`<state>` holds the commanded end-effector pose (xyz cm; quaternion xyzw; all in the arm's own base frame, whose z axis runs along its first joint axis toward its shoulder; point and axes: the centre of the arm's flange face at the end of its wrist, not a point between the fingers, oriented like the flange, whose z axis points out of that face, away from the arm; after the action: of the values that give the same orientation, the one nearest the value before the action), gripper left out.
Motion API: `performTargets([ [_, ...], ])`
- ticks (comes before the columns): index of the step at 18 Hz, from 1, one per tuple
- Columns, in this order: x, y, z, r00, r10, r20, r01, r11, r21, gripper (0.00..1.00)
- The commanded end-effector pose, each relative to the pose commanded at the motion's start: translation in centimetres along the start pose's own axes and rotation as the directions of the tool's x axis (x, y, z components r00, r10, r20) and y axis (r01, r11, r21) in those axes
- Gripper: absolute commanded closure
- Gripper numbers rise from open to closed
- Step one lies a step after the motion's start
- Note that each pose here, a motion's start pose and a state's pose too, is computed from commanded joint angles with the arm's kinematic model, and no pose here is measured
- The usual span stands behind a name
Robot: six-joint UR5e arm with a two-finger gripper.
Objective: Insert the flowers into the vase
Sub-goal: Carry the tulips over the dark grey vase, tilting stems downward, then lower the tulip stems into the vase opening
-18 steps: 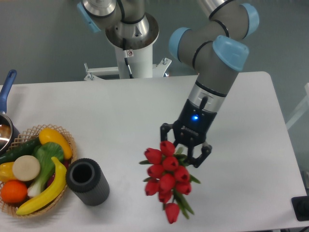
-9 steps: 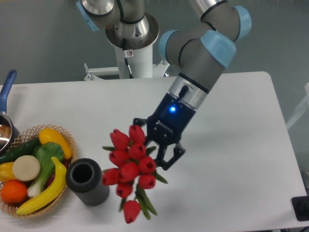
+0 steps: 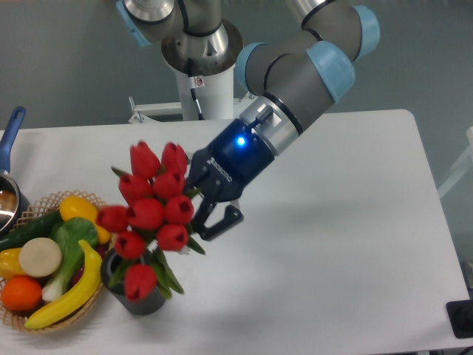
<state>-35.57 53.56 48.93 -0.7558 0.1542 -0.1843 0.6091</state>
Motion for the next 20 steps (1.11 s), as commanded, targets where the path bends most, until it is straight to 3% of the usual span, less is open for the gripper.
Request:
performTargets([
  [4,1.0,0.4,2.8,0.996,0.067,-0.051,-0.067,0.998,0.002,0.80],
  [11,1.3,1.1,5.2,0.992,0.064,-0.112,-0.061,0.998,0.031,0.80],
  [20,0.3,3.7,7.0,0.990,0.034,-0.136,-0.031,0.999,0.022,0.78],
])
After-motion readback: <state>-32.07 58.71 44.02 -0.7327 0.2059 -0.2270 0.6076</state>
